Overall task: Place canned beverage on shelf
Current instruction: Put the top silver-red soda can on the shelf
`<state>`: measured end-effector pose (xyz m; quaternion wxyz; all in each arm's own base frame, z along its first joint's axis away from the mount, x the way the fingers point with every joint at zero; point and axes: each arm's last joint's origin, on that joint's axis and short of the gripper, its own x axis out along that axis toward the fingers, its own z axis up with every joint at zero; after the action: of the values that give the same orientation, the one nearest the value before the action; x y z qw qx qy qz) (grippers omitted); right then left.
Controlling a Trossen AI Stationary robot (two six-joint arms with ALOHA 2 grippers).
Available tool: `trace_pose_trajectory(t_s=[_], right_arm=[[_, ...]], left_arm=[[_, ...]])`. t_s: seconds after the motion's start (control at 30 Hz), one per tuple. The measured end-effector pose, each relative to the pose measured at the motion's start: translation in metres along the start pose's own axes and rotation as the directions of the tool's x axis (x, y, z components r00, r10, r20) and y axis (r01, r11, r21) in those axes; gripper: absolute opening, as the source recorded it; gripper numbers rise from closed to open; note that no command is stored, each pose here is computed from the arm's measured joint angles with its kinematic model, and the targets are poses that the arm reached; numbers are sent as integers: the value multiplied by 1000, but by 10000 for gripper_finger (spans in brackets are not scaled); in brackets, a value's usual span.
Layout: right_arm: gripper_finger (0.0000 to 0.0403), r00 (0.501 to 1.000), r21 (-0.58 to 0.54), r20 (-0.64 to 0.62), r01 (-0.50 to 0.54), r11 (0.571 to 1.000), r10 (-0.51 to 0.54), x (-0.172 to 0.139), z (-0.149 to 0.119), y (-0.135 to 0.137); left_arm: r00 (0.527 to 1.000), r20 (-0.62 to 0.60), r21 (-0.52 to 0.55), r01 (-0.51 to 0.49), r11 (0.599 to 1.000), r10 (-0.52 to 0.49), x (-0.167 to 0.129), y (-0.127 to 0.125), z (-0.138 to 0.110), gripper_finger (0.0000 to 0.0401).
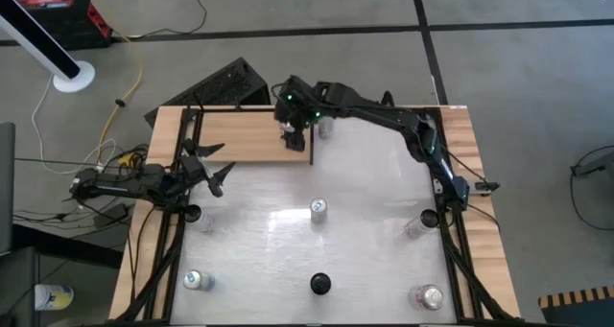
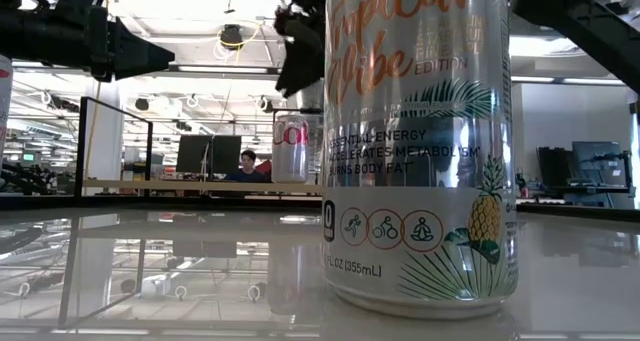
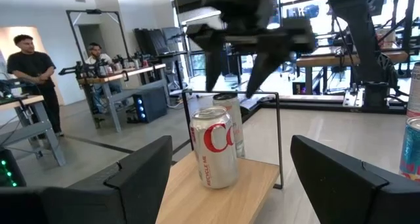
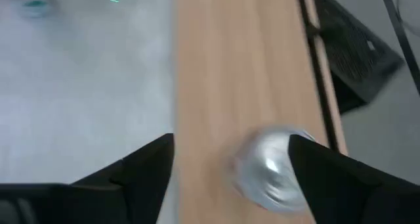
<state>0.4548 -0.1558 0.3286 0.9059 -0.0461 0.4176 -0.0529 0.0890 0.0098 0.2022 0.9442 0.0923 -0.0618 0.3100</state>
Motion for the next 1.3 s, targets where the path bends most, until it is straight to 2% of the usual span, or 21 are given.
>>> trace_pose_trajectory(t_s=[0.13, 0.23, 0.37, 0.4, 0.6, 0.73, 1.3], right_arm=[[232, 999, -65, 24, -21, 998, 22, 5, 6, 21], [155, 999, -80, 14, -35, 996, 36, 6, 7, 29], [37, 999, -72, -21, -44, 996, 42, 15, 2, 26], [21, 999, -68, -25, -41, 997, 40, 19, 1, 23], [33, 998, -34, -59, -38, 999, 36, 34, -7, 14], [15, 995, -21, -85, -43, 999, 41, 45, -13, 10], [19, 988, -16, -139, 72, 997, -73, 44, -20, -7]], left_arm=[[1000, -10, -7, 3, 1000, -3, 0, 0, -1, 300], [1000, -12, -9, 3, 1000, -3, 0, 0, -1, 300], [1000, -12, -21, 3, 1000, -3, 0, 0, -1, 300], [1000, -11, -21, 2, 1000, -3, 0, 0, -1, 300], [1000, -11, -25, 3, 1000, -4, 0, 0, -1, 300], [1000, -11, -27, 3, 1000, -4, 0, 0, -1, 300], [1000, -16, -21, 4, 1000, -4, 0, -1, -2, 300]])
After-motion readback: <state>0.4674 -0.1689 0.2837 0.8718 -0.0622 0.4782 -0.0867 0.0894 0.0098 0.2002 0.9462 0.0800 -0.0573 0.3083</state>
